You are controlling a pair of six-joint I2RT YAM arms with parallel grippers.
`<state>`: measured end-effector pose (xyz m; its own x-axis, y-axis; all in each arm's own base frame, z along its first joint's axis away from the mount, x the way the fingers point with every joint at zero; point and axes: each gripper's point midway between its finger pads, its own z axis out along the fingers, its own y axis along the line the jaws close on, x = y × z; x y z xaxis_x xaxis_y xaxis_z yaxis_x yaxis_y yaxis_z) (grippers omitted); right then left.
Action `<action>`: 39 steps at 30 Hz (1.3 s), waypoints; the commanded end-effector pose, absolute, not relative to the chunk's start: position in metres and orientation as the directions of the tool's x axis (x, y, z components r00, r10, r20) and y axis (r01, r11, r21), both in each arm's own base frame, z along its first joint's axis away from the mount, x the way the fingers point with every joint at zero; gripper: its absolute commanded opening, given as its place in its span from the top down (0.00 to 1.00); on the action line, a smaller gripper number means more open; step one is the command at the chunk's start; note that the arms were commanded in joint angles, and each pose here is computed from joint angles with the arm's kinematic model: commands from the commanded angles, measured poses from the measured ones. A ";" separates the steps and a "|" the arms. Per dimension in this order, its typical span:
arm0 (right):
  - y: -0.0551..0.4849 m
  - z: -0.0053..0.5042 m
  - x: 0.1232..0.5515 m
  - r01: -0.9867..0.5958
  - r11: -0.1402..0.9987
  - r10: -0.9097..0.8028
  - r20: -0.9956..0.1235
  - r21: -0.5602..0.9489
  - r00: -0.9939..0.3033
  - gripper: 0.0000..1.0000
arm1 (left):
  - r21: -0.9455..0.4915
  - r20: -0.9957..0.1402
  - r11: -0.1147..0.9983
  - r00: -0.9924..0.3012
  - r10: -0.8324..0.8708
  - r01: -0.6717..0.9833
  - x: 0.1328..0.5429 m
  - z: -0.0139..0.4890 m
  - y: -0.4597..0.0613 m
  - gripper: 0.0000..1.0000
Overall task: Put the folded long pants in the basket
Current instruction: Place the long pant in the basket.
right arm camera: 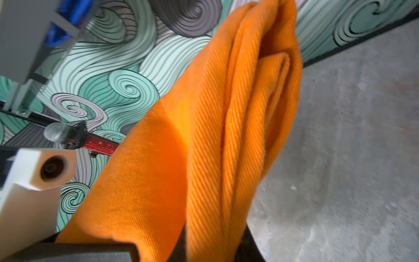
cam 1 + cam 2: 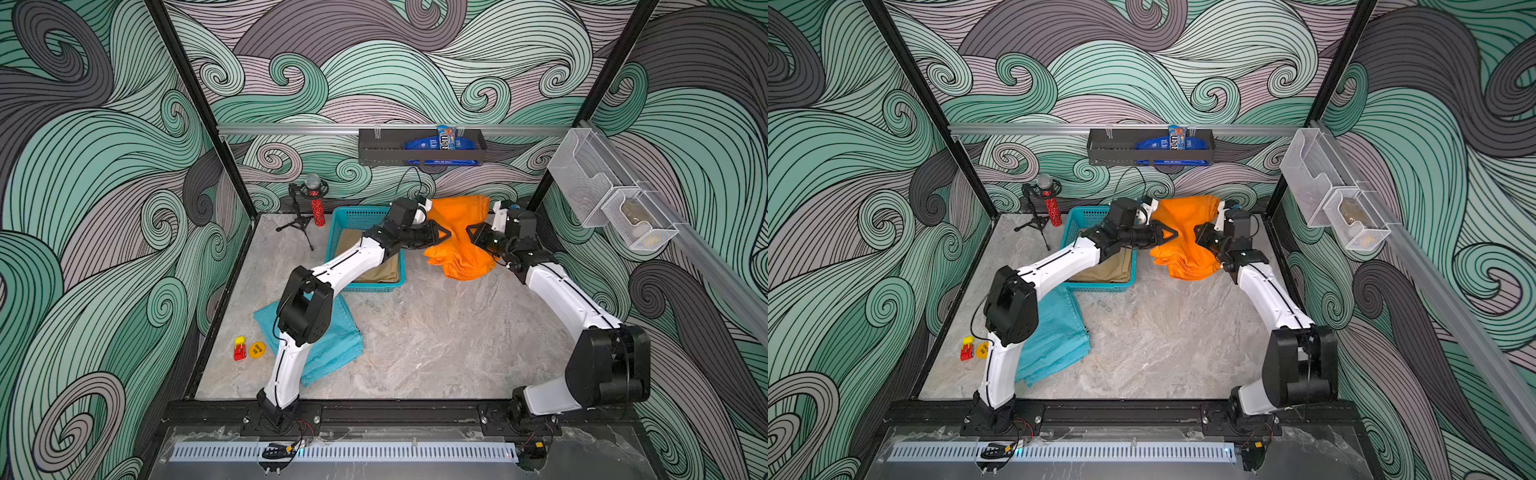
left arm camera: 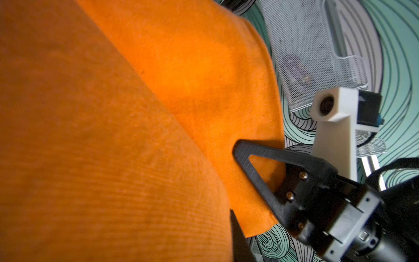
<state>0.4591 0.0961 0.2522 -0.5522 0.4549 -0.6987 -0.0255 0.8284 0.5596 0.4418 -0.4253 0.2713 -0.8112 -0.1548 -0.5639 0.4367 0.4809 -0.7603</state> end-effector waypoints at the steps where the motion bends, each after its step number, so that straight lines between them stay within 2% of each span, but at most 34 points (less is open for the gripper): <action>1: 0.142 0.263 0.470 -0.078 0.820 0.433 -0.703 0.567 -0.564 1.00 | -0.664 -0.710 0.498 -0.679 -0.187 0.558 0.455 0.332 -0.384 1.00; 8: 0.244 0.272 0.484 -0.174 0.770 0.435 -0.705 0.614 -0.560 1.00 | -0.615 -0.681 0.647 -0.717 -0.148 0.451 0.478 0.297 -0.281 1.00; 12: 0.292 0.262 0.485 -0.191 0.724 0.455 -0.666 0.663 -0.591 1.00 | -0.580 -0.694 0.716 -0.696 -0.183 0.390 0.481 0.280 -0.220 1.00; 18: 0.336 0.257 0.484 -0.177 0.726 0.474 -0.671 0.664 -0.571 1.00 | -0.539 -0.686 0.783 -0.701 -0.194 0.311 0.496 0.255 -0.156 1.00; 27: 0.351 0.205 0.492 -0.080 0.730 0.500 -0.610 0.679 -0.614 1.00 | -0.442 -0.655 0.872 -0.739 -0.154 0.210 0.524 0.205 -0.124 1.00; 37: 0.345 0.166 0.487 0.001 0.723 0.525 -0.548 0.691 -0.651 1.00 | -0.400 -0.586 0.903 -0.802 -0.119 0.158 0.536 0.158 -0.118 1.00; 38: 0.344 0.165 0.487 0.004 0.723 0.525 -0.546 0.690 -0.653 0.99 | -0.396 -0.586 0.905 -0.802 -0.119 0.155 0.537 0.156 -0.117 1.00; 39: 0.343 0.163 0.487 0.004 0.726 0.521 -0.546 0.688 -0.656 0.93 | -0.392 -0.585 0.907 -0.803 -0.118 0.152 0.537 0.156 -0.116 0.97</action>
<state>0.4915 0.3364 0.1503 -0.6450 0.5216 -0.5586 0.0362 0.7510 0.6594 0.4987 -0.1418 0.1185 -0.8988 -0.0994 -0.4270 0.1358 0.8630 -0.4867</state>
